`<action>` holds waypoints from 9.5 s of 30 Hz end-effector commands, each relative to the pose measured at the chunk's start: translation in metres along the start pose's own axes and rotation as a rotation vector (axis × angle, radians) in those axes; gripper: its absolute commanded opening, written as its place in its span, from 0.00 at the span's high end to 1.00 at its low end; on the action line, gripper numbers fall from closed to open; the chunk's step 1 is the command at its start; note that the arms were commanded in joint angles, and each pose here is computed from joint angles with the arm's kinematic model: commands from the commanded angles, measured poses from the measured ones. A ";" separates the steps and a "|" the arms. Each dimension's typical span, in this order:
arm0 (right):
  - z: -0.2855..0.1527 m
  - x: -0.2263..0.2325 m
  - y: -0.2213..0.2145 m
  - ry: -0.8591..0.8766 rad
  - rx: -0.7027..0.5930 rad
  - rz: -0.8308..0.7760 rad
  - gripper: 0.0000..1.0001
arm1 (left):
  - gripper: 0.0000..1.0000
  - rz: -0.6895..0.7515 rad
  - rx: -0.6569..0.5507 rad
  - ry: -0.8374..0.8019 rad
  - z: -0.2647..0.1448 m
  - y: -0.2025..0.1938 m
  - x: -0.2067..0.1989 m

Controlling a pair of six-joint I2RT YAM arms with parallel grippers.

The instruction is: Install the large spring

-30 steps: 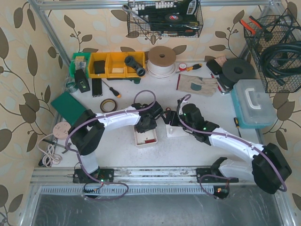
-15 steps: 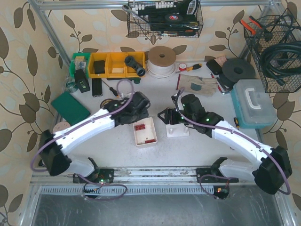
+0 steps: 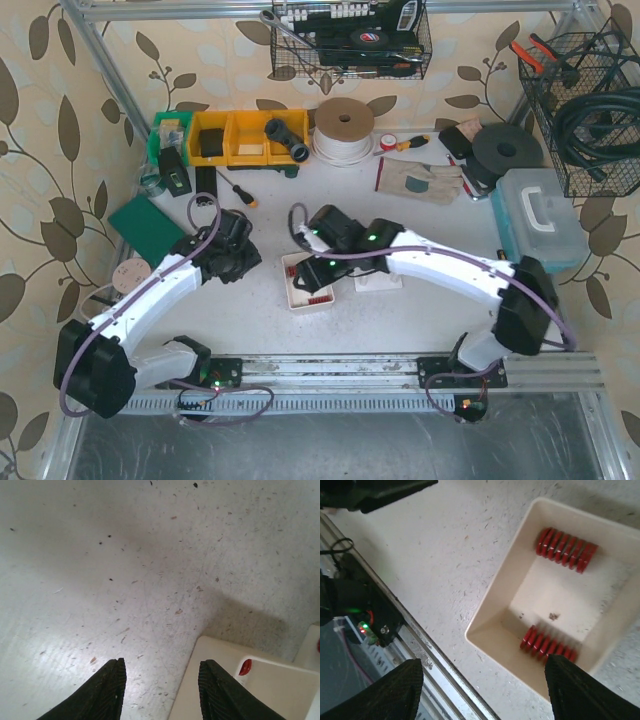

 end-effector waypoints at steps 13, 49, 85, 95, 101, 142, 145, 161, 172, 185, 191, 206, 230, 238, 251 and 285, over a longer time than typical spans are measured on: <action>0.046 -0.020 -0.047 -0.257 0.374 0.105 0.42 | 0.55 0.111 0.040 -0.261 -0.003 0.005 -0.027; 0.129 -0.069 -0.050 -0.563 0.483 0.060 0.54 | 0.55 0.055 0.003 -0.259 -0.009 0.023 -0.013; 0.105 -0.053 0.038 -0.353 0.043 0.078 0.51 | 0.55 0.017 0.067 -0.293 0.012 0.013 -0.011; 0.133 -0.053 0.049 -0.331 0.015 0.091 0.43 | 0.55 0.025 0.067 -0.286 0.010 0.011 -0.007; 0.136 -0.074 0.045 -0.457 -0.006 0.158 0.43 | 0.55 0.021 0.075 -0.281 0.012 0.008 -0.005; 0.135 -0.093 0.050 -0.675 -0.079 0.233 0.41 | 0.55 0.030 0.083 -0.279 0.011 0.005 -0.003; 0.127 -0.090 0.051 -0.685 -0.088 0.203 0.41 | 0.55 0.030 0.084 -0.277 0.012 0.005 -0.002; 0.117 -0.070 0.036 -0.673 -0.083 0.241 0.12 | 0.55 0.033 0.087 -0.288 0.008 0.005 -0.004; 0.145 -0.081 0.020 -0.651 -0.018 0.332 0.14 | 0.55 0.040 0.080 -0.290 0.005 0.005 -0.004; 0.168 -0.100 0.035 -0.678 -0.029 0.341 0.17 | 0.56 0.038 0.080 -0.295 0.007 0.005 -0.004; 0.178 -0.105 0.033 -0.681 -0.001 0.321 0.23 | 0.57 0.035 0.080 -0.295 0.008 0.004 -0.004; 0.176 -0.118 0.019 -0.739 0.044 0.300 0.38 | 0.59 0.032 0.044 -0.305 -0.001 0.007 -0.002; 0.102 -0.044 0.045 -0.410 0.003 0.003 0.70 | 0.57 0.080 0.029 -0.371 -0.018 0.012 -0.017; 0.095 -0.019 0.044 -0.219 0.015 -0.065 0.76 | 0.55 0.107 0.013 -0.455 -0.032 0.015 -0.032; -0.020 -0.013 0.077 0.215 -0.161 -0.131 0.79 | 0.54 0.159 0.195 -0.891 -0.065 0.017 -0.104; -0.084 -0.006 0.073 0.279 -0.326 -0.580 0.95 | 0.50 0.088 0.574 -1.172 -0.103 -0.023 -0.165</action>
Point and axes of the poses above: each gripper's point midway between its finger pads, its own z axis out along the fingers, its own x axis along the line the jaws close on, y = z × x, the point moved 2 cm from there along -z, back along the fingers, and after that the axes turned 4 degrees about z, right-handed, at the moved point
